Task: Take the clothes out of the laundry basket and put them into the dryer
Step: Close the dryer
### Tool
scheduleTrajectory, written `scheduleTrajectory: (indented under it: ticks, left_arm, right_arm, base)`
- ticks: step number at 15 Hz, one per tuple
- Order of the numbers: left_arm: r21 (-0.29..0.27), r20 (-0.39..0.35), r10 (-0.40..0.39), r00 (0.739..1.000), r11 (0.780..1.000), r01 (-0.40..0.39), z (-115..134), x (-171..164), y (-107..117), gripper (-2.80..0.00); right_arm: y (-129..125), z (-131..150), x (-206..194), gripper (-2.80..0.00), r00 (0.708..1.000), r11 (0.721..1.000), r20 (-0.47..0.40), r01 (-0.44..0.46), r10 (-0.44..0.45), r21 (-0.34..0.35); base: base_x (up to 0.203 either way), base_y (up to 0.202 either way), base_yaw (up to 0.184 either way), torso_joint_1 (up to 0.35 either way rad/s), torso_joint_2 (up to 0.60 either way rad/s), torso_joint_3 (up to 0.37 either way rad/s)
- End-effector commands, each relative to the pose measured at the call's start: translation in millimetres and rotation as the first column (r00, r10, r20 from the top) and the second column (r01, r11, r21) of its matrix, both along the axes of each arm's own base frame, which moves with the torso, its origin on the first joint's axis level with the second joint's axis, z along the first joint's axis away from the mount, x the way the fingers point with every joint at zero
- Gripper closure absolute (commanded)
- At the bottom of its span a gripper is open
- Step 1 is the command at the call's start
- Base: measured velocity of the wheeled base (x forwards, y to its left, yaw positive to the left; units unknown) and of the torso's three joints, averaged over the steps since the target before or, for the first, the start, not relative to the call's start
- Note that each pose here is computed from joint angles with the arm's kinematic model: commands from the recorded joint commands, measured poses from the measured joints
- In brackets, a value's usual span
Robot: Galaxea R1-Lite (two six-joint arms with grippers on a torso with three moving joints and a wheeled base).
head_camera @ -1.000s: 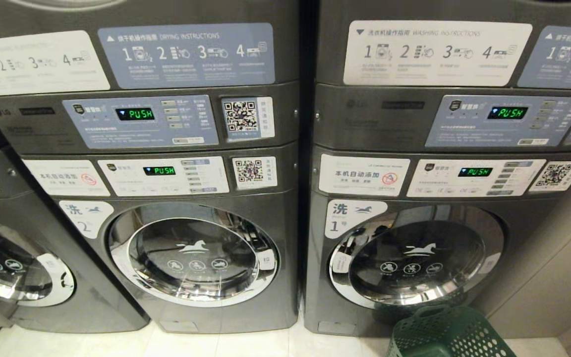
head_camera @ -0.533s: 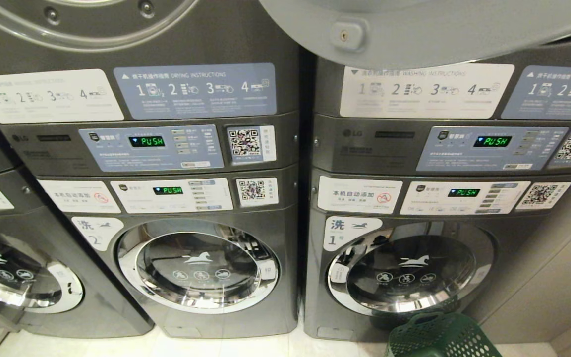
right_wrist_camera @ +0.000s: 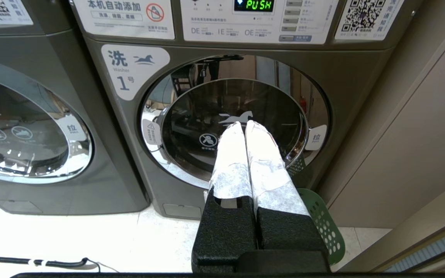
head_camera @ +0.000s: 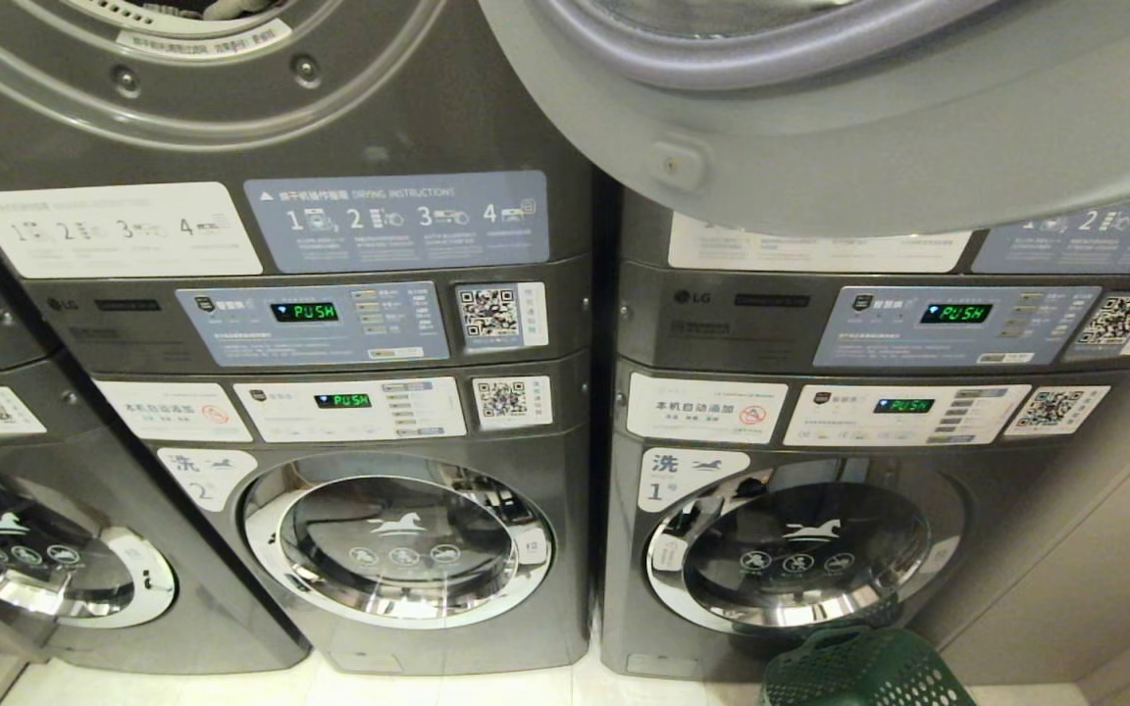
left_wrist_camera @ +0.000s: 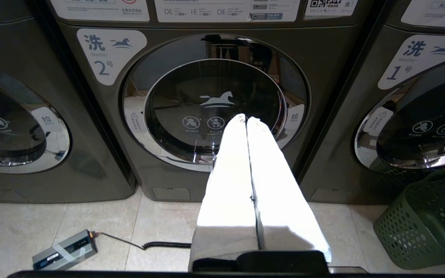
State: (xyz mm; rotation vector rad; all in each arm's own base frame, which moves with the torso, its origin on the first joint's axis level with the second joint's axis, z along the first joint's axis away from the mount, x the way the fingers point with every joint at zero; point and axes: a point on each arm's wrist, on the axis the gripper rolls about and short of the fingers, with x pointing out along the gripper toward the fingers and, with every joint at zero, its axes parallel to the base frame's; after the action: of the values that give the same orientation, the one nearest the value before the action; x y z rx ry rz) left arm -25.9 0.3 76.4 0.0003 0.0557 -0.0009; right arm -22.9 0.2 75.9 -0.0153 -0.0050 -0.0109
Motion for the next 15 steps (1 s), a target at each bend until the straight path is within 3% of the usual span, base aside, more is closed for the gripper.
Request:
scheduleTrajectory:
  ticks: [1, 15]
  left_arm:
    - [0.000, 0.001, 0.001, 1.000, 1.000, -0.001, 0.1, -0.1, 0.0, 0.00]
    - [0.000, 0.001, 0.001, 1.000, 1.000, -0.001, 0.1, -0.1, 0.0, 0.00]
  right_arm:
    - [0.0, 0.0, 0.0, 0.00, 1.000, 1.000, 0.000, 0.000, 0.000, -0.001]
    - [0.0, 0.0, 0.0, 0.00, 1.000, 1.000, 0.001, -0.001, 0.001, 0.000]
  base:
    - [0.000, 0.000, 0.000, 0.178, -0.34, -0.175]
    - [0.000, 0.000, 0.000, 0.133, -0.27, -0.133]
